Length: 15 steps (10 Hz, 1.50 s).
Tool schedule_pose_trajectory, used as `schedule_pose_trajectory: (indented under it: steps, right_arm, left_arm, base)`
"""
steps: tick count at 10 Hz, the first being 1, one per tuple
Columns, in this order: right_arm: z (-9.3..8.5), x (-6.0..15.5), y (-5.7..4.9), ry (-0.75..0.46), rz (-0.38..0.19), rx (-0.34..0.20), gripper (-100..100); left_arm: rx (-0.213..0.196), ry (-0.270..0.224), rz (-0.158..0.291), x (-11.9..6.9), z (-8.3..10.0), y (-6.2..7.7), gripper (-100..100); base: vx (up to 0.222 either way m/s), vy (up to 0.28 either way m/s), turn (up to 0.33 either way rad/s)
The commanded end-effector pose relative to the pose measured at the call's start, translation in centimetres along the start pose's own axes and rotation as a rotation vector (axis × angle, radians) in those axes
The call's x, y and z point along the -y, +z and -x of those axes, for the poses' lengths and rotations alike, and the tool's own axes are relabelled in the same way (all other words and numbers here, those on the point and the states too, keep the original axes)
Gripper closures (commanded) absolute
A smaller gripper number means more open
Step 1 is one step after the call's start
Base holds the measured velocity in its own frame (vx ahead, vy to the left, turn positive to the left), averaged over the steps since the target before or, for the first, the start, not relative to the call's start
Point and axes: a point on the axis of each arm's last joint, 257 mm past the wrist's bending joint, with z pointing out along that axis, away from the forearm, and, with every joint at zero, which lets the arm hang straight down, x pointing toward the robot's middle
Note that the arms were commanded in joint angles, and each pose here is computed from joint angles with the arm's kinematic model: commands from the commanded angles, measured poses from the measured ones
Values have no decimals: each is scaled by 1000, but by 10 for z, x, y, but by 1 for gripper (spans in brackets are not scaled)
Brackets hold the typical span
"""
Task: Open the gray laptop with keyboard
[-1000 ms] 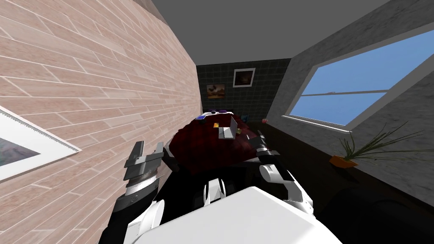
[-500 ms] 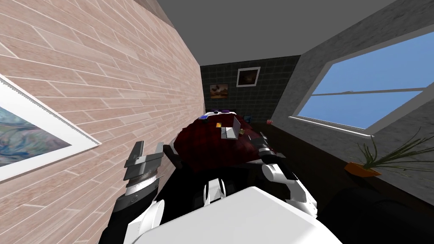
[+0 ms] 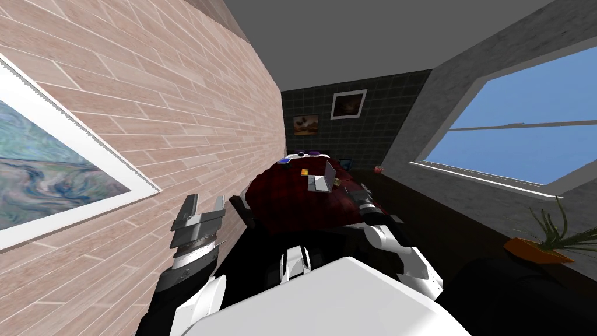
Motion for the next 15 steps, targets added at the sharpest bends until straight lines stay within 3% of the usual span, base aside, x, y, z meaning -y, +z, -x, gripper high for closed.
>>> schedule_pose_trajectory:
  steps: [1, 2, 4, 9, 15]
  right_arm:
    - [13, -9, 1, 107, 5, 41, -100]
    - [23, -18, 1, 161, 10, 73, -100]
    - [23, -18, 1, 202, 12, 73, -100]
    - [48, -43, 0, 433, 39, 150, -100]
    - [58, -59, -1, 643, 65, 182, -100]
  left_arm:
    - [0, 0, 0, 0, 0, 0, 0]
    - [0, 0, 0, 0, 0, 0, 0]
    - [0, 0, 0, 0, 0, 0, 0]
    - [0, 0, 0, 0, 0, 0, 0]
    - [0, 0, 0, 0, 0, 0, 0]
  base:
    - [-4, 0, 96]
    - [-5, 2, 149]
    - [-2, 0, 54]
    - [-3, -8, 151]
    - [-2, -14, 103]
